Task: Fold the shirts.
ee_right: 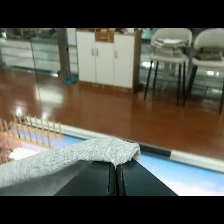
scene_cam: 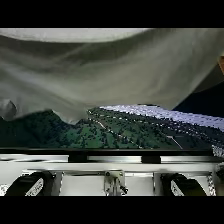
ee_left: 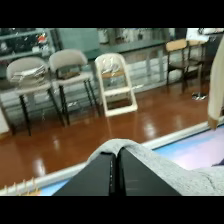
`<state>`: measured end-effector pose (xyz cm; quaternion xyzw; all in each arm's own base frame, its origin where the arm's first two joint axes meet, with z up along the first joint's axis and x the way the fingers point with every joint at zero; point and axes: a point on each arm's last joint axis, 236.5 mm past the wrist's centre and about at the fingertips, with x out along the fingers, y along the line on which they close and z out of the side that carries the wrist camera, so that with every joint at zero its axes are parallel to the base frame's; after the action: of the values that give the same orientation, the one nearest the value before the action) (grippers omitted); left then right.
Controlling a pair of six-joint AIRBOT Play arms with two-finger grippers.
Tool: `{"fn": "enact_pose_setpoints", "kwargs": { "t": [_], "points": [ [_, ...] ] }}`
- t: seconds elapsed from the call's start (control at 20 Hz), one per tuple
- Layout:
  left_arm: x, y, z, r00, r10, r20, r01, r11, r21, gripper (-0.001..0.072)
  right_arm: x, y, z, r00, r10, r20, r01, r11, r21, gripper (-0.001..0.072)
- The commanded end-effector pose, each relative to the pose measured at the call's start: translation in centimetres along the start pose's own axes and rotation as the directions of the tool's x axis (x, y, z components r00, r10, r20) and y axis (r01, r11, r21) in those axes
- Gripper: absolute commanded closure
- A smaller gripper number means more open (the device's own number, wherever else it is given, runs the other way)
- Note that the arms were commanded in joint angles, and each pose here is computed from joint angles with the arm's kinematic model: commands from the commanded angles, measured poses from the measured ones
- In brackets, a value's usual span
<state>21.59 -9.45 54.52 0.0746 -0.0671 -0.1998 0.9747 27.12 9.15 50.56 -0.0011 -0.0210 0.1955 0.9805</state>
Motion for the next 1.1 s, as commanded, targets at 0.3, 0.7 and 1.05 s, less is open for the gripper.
{"fn": "enact_pose_setpoints", "kwargs": {
  "t": [0.3,0.7,1.05],
  "points": [
    [12.9,4.3,-27.3,0.785,-0.063,-0.617,-0.001,0.995,-0.102,0.0664,13.0,-8.3,-23.5,0.747,-0.032,-0.664,0.157,0.979,0.129,0.0647],
    [22.8,3.2,-44.1,0.651,-0.257,-0.714,-0.043,0.927,-0.373,0.0663,23.0,-12.7,-45.3,0.54,0.035,-0.841,0.381,0.881,0.281,0.0646],
    [18.4,-4.8,-55.3,0.251,-0.571,-0.782,-0.197,0.761,-0.618,0.0376,21.2,-9.5,-52.6,0.356,0.214,-0.909,0.464,0.804,0.371,0.0624]
  ]
}}
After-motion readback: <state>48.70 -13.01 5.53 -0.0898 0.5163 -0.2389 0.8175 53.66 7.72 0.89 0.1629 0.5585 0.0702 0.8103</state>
